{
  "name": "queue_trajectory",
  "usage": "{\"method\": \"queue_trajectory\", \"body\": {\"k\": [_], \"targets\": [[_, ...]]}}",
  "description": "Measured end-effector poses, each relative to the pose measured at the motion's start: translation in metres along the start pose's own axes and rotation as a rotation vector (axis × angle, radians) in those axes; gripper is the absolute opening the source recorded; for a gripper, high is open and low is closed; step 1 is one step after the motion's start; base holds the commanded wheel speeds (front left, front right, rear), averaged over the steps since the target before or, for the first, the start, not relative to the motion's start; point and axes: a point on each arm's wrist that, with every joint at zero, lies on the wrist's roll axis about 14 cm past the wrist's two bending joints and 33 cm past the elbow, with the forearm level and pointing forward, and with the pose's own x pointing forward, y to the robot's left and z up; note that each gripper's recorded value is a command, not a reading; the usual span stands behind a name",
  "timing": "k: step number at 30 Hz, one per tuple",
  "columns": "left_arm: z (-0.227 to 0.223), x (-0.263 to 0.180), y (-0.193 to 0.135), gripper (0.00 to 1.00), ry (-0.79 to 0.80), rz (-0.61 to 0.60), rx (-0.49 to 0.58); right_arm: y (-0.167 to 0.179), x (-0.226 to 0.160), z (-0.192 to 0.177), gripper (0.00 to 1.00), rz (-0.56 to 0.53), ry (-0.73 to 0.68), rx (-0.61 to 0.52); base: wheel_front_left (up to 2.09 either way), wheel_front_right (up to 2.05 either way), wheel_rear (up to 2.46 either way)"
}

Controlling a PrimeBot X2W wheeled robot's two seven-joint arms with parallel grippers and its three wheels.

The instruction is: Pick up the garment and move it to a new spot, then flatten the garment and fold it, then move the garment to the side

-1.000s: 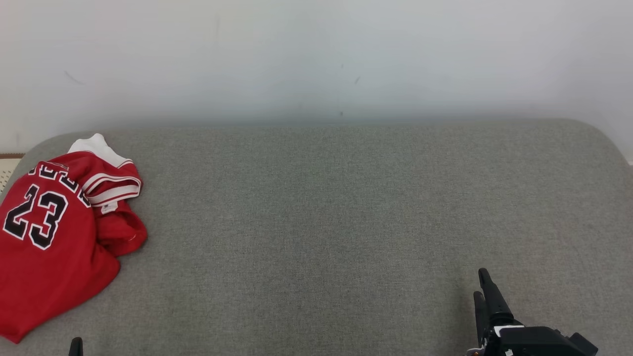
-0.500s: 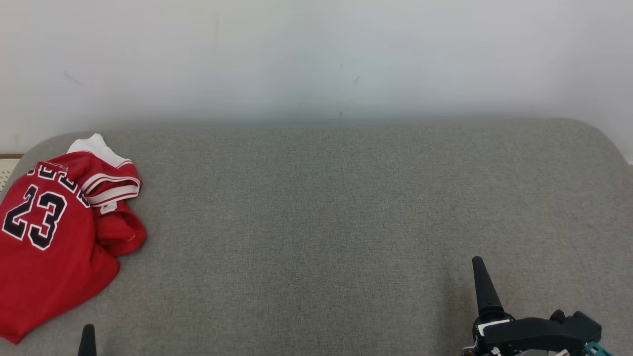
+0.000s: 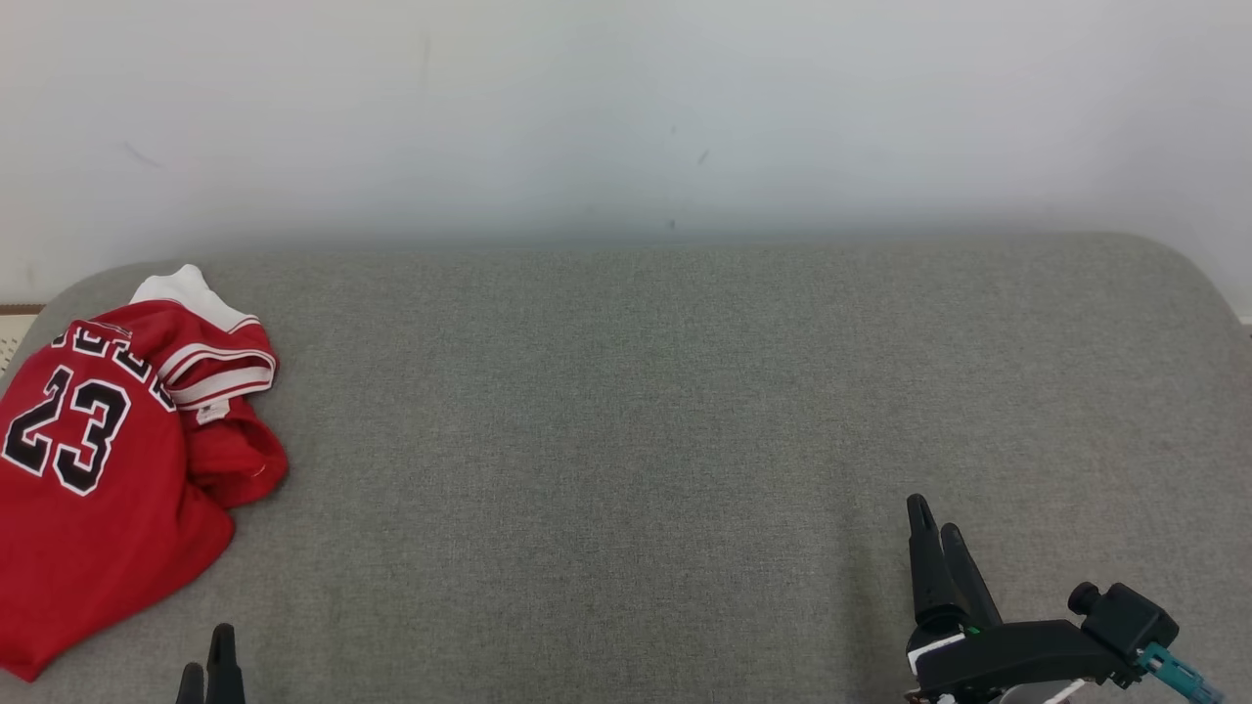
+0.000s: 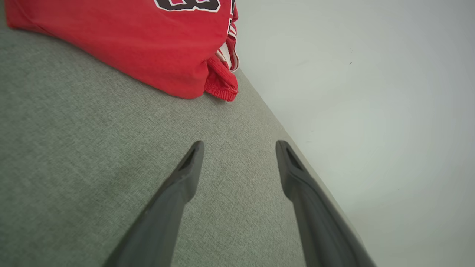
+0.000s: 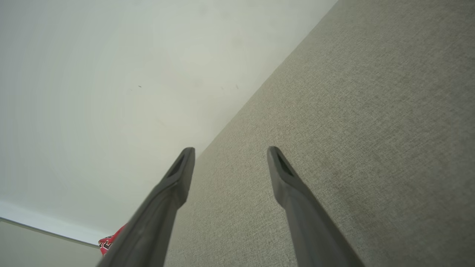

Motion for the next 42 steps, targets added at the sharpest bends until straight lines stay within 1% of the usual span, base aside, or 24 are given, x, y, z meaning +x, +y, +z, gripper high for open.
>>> {"method": "queue_trajectory", "body": {"k": [8,20,42], "targets": [[-0.003,0.001,-0.006,1.00,-0.007,-0.007,0.164,0.007,0.000,-0.001,1.00,0.036,0.006,-0.167,0.00,0.00,0.00],[0.001,0.002,-0.017,1.00,-0.040,-0.041,0.355,0.015,0.000,0.000,1.00,0.077,-0.002,-0.330,0.00,0.00,0.00],[0.004,0.001,-0.035,1.00,-0.107,-0.101,0.588,0.024,-0.001,-0.003,1.00,0.131,-0.008,-0.569,0.00,0.00,0.00]]}}
